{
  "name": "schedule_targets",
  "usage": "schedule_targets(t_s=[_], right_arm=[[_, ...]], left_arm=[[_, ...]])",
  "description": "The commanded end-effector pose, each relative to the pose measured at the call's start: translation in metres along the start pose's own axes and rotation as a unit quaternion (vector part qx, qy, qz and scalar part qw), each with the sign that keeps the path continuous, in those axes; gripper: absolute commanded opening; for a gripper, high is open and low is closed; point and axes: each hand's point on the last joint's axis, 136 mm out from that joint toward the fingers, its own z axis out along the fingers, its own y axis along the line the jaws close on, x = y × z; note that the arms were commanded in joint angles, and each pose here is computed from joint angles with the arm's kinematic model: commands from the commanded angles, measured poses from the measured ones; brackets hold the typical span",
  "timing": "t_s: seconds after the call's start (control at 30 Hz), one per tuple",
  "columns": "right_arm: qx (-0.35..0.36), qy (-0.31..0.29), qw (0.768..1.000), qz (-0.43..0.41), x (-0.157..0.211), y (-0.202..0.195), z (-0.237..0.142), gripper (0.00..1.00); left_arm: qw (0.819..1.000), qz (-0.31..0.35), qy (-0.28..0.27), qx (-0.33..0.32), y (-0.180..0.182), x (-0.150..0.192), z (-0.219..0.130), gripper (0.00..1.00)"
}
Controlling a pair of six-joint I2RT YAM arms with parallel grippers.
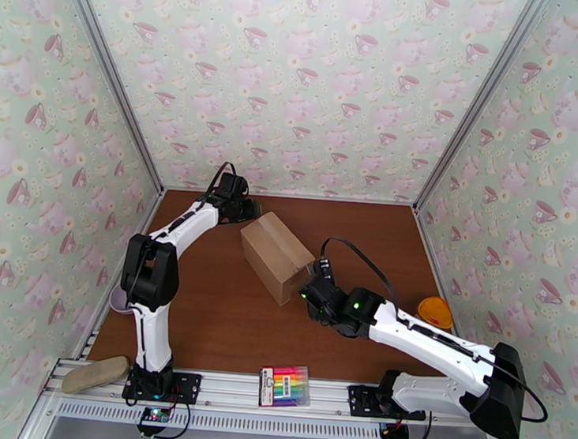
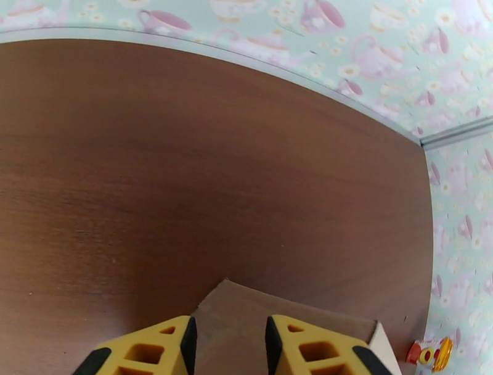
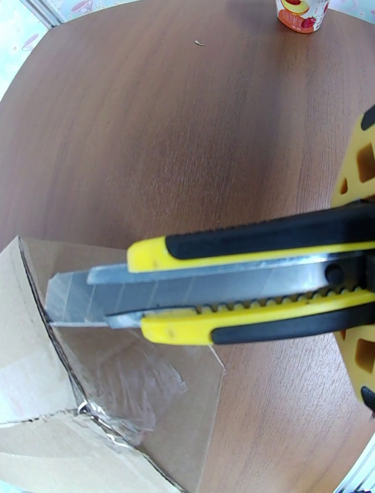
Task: Unpack the express box
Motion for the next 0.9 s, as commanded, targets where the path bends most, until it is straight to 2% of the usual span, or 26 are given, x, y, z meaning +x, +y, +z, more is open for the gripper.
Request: schedule_targets(t_s=[0.0, 0.87], right_arm=[[-0.015, -0.012, 1.000, 0.002, -0.011, 0.006, -0.003, 0.00], [-0.041, -0.013, 0.999, 0.019, -0.008, -0.002, -0.002, 0.00]], left_arm=[[0.999, 0.023, 0.012, 0.033, -0.018, 0.003, 0.000, 0.38], [0.991, 0.063, 0.034, 0.116, -0.040, 0.017, 0.023, 0.36]])
